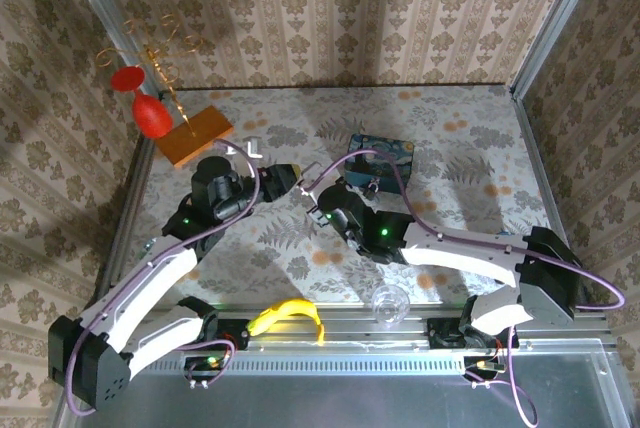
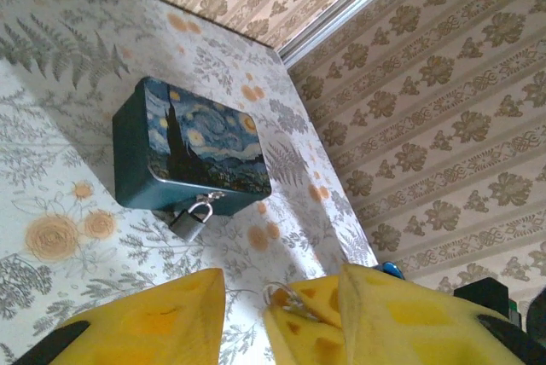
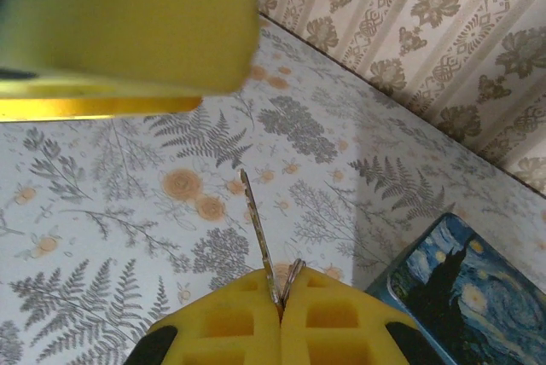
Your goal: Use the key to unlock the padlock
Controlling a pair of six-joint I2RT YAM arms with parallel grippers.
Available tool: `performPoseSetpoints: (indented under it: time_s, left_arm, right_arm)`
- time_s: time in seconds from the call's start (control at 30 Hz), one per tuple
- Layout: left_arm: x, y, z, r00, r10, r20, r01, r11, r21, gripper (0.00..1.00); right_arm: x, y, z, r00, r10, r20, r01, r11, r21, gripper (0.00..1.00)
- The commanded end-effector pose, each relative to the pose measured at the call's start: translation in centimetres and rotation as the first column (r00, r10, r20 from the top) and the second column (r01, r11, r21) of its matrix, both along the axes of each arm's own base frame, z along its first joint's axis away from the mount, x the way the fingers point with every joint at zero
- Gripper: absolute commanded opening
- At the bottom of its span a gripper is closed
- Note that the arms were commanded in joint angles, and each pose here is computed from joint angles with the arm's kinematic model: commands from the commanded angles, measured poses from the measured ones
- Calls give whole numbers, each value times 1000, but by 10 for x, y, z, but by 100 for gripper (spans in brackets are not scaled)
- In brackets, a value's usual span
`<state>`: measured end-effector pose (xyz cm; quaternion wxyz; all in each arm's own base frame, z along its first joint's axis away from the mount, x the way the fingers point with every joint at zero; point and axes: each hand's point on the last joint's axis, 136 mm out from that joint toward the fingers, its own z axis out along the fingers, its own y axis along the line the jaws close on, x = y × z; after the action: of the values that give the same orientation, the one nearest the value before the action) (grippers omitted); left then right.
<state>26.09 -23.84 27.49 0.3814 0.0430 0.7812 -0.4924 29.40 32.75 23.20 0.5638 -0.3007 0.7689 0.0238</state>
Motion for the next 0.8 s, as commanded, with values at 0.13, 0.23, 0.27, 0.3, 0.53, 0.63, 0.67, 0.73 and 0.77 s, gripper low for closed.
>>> performPoseSetpoints:
  time_s: [0.13,0.23,0.27,0.3,0.53,0.63,0.67,0.73,0.77]
  left_arm:
    - [3,-14,9,999,-17,-41,15,998,-67,40]
    - [4,-16,2,998,-19,-64,15,998,-68,39]
    - [5,-17,0,998,-20,-67,15,997,-71,40]
    - [5,-18,-1,997,-20,-73,14,997,-77,40]
    - [8,-26,-3,995,-41,-87,31,993,-111,40]
    - [8,-27,-8,994,-43,-104,32,994,-108,39]
    - [9,-27,-10,993,-43,-112,31,994,-107,39]
    - [9,-27,-14,991,-38,-130,24,994,-106,39]
    - [10,-28,-17,990,-36,-140,21,994,-108,38]
  right_arm:
    - [5,-2,10,998,-36,51,38,998,-45,0]
    - [5,-2,12,998,-36,55,38,998,-43,0]
    - [5,-2,12,998,-36,56,38,998,-42,0]
    - [4,-1,11,998,-34,56,36,998,-43,0]
    - [5,1,6,998,-37,52,40,998,-51,0]
    - [5,1,5,998,-41,51,44,997,-57,0]
    - [6,1,5,998,-46,52,49,997,-60,0]
    - [7,0,4,997,-53,54,56,996,-65,0]
    - [7,1,4,997,-54,55,58,996,-64,0]
